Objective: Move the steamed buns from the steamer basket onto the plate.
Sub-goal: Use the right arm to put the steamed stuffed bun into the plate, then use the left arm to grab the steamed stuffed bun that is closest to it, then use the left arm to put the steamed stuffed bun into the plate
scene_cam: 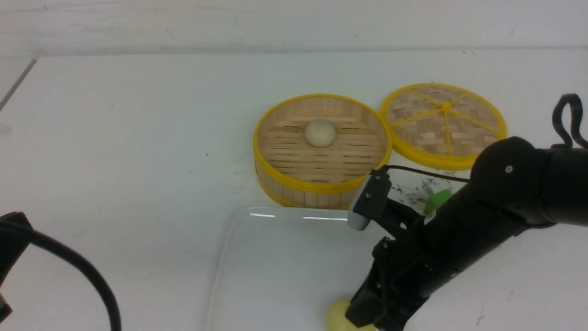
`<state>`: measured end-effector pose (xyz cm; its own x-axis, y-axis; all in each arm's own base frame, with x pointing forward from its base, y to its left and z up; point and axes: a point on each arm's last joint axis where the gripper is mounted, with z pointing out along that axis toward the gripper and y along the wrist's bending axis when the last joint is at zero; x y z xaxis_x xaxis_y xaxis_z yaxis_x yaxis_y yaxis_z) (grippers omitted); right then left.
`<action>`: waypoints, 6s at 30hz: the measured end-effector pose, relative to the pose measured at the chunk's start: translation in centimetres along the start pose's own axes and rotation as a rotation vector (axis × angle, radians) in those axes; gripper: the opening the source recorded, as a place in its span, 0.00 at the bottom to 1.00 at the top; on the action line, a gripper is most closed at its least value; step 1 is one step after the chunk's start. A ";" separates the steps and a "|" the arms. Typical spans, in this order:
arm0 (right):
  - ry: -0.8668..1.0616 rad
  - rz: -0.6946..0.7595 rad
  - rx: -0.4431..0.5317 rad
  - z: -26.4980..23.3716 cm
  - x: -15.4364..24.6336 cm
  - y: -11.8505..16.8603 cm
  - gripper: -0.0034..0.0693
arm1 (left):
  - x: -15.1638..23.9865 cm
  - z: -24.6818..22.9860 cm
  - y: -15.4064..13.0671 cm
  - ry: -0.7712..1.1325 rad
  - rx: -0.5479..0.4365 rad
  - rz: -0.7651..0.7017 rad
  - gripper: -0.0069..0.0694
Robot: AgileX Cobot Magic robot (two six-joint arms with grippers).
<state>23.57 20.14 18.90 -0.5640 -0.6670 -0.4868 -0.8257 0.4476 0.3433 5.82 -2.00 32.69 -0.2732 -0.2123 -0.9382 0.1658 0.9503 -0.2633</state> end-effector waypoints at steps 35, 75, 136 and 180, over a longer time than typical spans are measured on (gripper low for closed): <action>-0.934 -0.215 0.550 -25.0 2.3 11.1 0.63 | -0.6 5.6 0.5 0.103 0.036 -0.094 0.40; -0.703 0.173 0.741 -18.2 21.0 13.8 0.63 | -1.8 29.0 0.0 0.282 0.604 0.130 0.40; -0.727 0.171 0.689 -18.0 20.8 14.2 0.53 | 8.9 44.2 -8.3 0.423 0.395 0.423 0.53; -0.814 0.154 0.696 -18.6 20.2 14.2 0.52 | -2.9 19.4 -9.5 1.075 0.437 0.294 0.13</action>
<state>0.62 1.98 28.87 -0.2883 -0.0942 -0.9529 -0.4258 0.9039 0.0395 23.41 -14.82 33.60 -0.7887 0.4970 -0.3620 0.6058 0.7285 -0.3199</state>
